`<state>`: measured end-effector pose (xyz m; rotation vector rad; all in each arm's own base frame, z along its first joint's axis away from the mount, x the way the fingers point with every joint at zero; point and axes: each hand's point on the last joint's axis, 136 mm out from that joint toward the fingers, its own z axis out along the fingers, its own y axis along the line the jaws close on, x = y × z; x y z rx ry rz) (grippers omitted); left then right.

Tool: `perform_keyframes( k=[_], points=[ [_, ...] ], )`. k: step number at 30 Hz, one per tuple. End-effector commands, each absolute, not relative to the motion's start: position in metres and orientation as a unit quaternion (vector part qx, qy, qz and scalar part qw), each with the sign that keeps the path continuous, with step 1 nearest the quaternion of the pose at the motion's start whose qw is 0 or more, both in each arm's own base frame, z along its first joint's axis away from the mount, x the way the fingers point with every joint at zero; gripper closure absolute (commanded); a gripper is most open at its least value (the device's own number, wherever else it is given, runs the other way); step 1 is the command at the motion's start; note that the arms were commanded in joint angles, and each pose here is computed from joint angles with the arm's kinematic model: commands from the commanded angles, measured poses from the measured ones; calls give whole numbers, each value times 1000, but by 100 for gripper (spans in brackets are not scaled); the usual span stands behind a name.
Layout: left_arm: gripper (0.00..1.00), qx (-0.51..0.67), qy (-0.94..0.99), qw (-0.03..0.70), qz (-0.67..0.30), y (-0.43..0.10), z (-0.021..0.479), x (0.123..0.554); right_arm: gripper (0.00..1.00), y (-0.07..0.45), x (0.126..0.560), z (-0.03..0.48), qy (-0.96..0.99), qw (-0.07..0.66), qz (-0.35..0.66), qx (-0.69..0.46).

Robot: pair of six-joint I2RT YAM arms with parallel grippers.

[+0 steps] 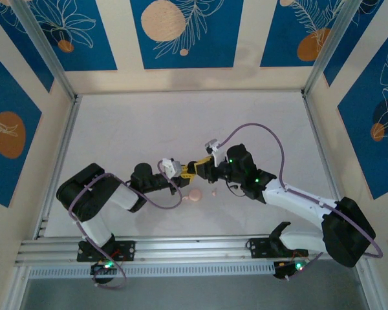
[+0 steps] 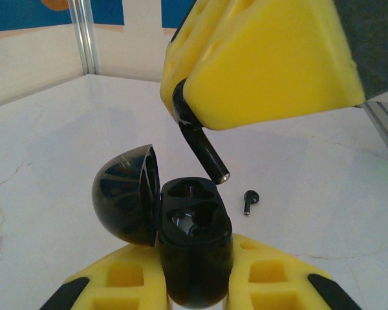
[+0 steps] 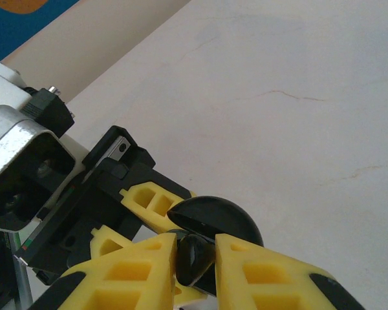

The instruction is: Insert wireless bluetooth earbuds into charging case

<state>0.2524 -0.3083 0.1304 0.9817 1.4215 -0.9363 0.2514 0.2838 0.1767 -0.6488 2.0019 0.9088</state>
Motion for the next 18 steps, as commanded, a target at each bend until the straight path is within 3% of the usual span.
perform_keyframes(
  k=[1, 18],
  points=[
    [92, 414, 570, 581, -407, -314, 156, 250, 79, 293, 255, 191, 780, 430, 368, -269],
    [92, 412, 564, 591, -404, -312, 164, 249, 79, 294, 258, 179, 790, 433, 340, -268]
  ],
)
